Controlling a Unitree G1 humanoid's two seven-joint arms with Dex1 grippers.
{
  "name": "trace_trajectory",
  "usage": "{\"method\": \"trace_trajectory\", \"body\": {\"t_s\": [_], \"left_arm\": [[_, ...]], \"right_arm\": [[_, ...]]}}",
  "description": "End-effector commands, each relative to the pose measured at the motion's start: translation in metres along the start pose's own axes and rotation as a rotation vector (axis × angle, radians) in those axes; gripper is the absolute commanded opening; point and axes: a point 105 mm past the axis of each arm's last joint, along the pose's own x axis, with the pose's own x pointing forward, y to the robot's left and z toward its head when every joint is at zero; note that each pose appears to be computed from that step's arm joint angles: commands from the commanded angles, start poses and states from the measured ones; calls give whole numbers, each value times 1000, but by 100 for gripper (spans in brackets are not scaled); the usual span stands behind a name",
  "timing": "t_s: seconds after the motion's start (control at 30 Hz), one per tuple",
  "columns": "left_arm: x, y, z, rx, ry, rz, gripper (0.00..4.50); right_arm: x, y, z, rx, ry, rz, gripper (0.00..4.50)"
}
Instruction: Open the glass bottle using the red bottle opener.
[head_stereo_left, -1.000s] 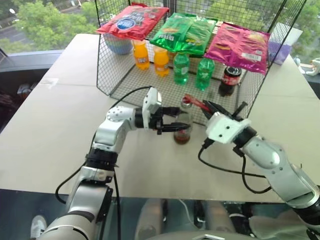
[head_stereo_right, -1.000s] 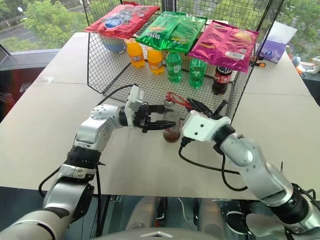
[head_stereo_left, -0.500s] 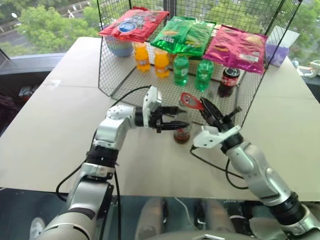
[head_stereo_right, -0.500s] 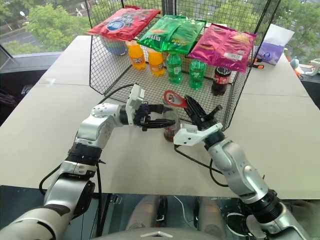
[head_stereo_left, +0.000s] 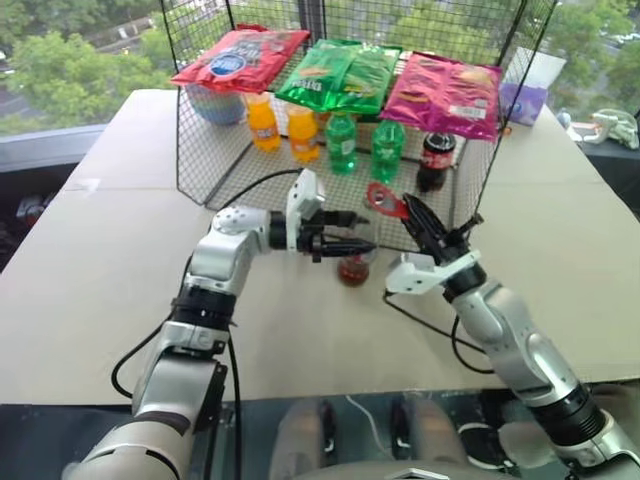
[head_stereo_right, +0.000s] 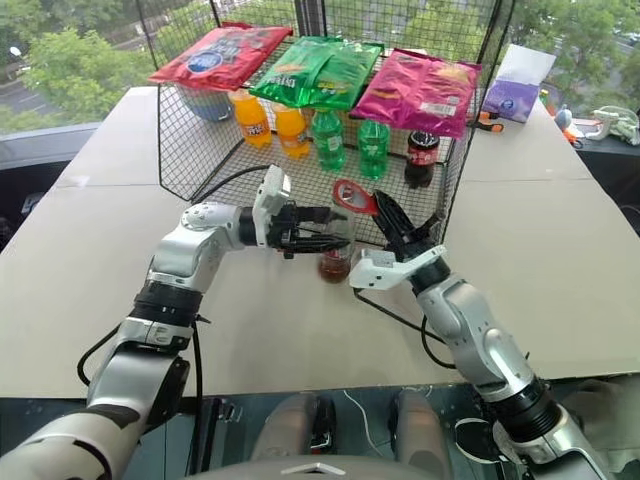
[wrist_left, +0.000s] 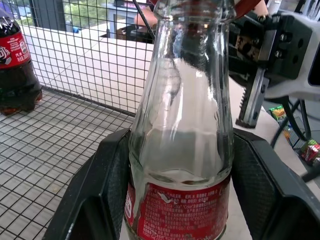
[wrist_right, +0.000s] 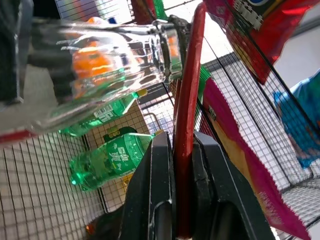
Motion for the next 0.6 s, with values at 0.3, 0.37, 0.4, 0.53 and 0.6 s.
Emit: {"method": "trace_trajectory", "body": {"t_s": [0.3, 0.37, 0.4, 0.53, 0.6], "left_arm": [[23, -12, 36, 109, -73, -67, 243], [20, -12, 35, 108, -73, -62, 243], [19, -11, 35, 107, -72, -60, 243], [8, -10, 31, 102, -82, -40, 243], [3, -11, 26, 98, -83, -35, 243]], "right_arm": [[-12, 30, 3, -54, -71, 373, 0], [-12, 28, 3, -59, -77, 381, 0], [-12, 27, 2, -61, -78, 383, 0], [-9, 16, 1, -66, -91, 375, 0], [-8, 13, 1, -57, -95, 369, 0]]}}
